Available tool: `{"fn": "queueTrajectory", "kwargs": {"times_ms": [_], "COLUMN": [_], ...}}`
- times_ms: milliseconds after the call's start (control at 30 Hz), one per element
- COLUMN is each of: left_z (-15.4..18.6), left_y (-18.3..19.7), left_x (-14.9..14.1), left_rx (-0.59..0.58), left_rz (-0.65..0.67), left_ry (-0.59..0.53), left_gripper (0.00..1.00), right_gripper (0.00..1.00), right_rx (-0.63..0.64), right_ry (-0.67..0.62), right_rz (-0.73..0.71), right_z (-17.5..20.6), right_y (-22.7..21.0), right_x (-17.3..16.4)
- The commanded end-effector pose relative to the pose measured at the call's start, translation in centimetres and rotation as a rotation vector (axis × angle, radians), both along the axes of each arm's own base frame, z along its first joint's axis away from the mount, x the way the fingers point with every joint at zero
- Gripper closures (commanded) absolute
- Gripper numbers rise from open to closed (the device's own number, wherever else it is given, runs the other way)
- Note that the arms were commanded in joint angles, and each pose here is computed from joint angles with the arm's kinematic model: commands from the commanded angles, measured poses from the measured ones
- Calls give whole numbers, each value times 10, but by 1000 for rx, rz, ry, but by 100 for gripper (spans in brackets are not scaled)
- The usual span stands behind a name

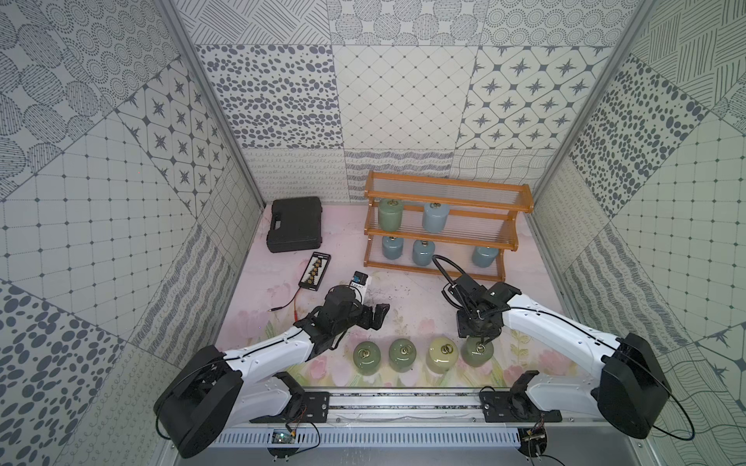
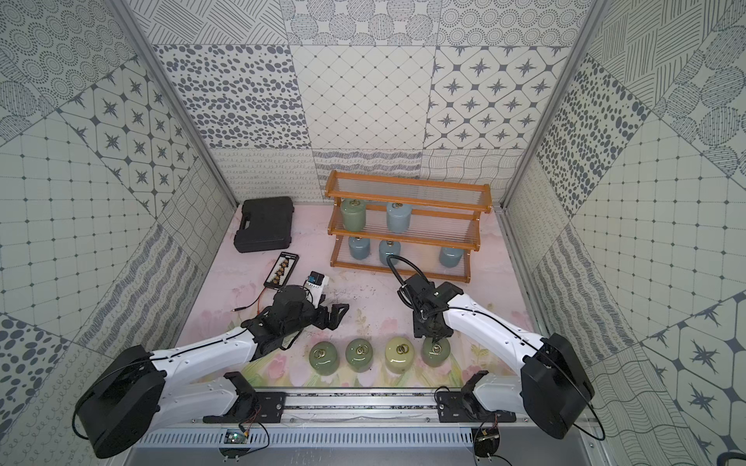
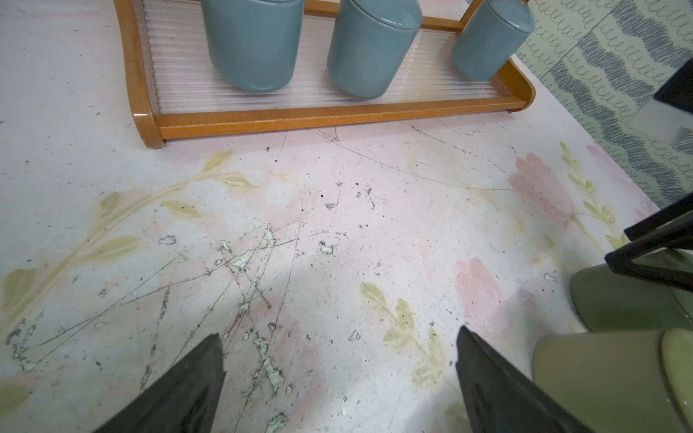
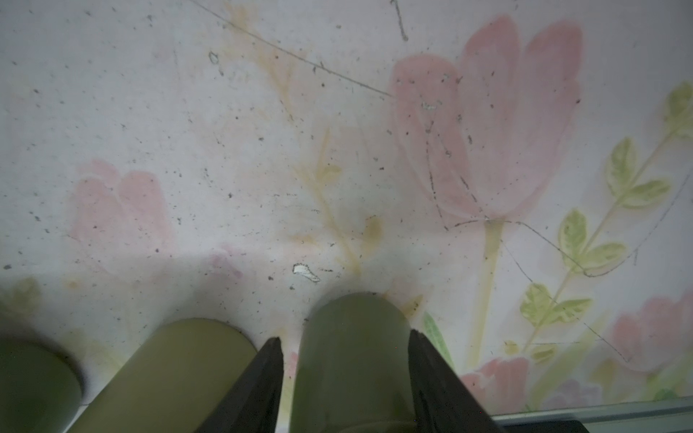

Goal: Remove the tea canisters from the shelf
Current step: Place the tea canister at the center of the board.

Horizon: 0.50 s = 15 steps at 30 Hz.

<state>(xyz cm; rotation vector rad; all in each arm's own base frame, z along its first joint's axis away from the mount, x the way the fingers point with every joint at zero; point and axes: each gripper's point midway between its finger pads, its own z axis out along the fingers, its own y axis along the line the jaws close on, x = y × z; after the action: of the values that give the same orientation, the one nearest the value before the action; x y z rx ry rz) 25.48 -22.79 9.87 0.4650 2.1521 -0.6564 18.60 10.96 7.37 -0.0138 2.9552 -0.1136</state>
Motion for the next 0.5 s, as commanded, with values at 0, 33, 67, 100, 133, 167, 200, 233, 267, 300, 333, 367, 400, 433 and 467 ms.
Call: {"fn": "queueTrajectory", "kwargs": {"times_ms": [0,33,67,100,133,167,200,233,267,300,333,367,400,433,467], "left_z": [10,11,11,12,14,15,15,18,20,23,26,29,33,37,42], "left_y": [-5,-6,-6,-6,-7,-7,-7,-7,-7,-7,-6,-6,-5,-4,-3], "left_x": [3,3,4,4,5,5,5,6,6,7,8,9,11,13,14], "left_rx": [-32,-32,-30,-28,-27,-23,-17,-13,-10,-4,3,7,11,16,17], "left_rz": [-11,-15,-16,-19,-20,-22,-24,-26,-25,-27,-27,-21,-15,-10,-5], "left_ry": [-30,-33,-35,-34,-37,-38,-39,-43,-48,-55,-63,-69,-76,-85,-93], "left_gripper": [0,0,0,0,0,0,0,0,0,0,0,0,0,0,0], "right_gripper": [42,42,41,40,40,39,38,37,36,35,34,34,33,31,30], "right_rx": [-9,-9,-9,-7,-1,6,18,28,42,61,88,114,144,170,191], "right_ry": [-15,-31,-44,-63,-82,-100,-122,-147,-171,-202,-239,-276,-321,-366,-411], "right_rz": [-20,-17,-14,-10,-4,0,3,8,11,15,20,24,27,33,38], "right_z": [5,9,13,18,24,29,35,42,48,55,64,72,82,91,100], "right_y": [-4,-3,-2,0,2,5,8,10,13,15,18,21,22,24,25], "right_x": [-2,2,5,11,16,20,26,32,37,43,49,55,61,66,71]}}
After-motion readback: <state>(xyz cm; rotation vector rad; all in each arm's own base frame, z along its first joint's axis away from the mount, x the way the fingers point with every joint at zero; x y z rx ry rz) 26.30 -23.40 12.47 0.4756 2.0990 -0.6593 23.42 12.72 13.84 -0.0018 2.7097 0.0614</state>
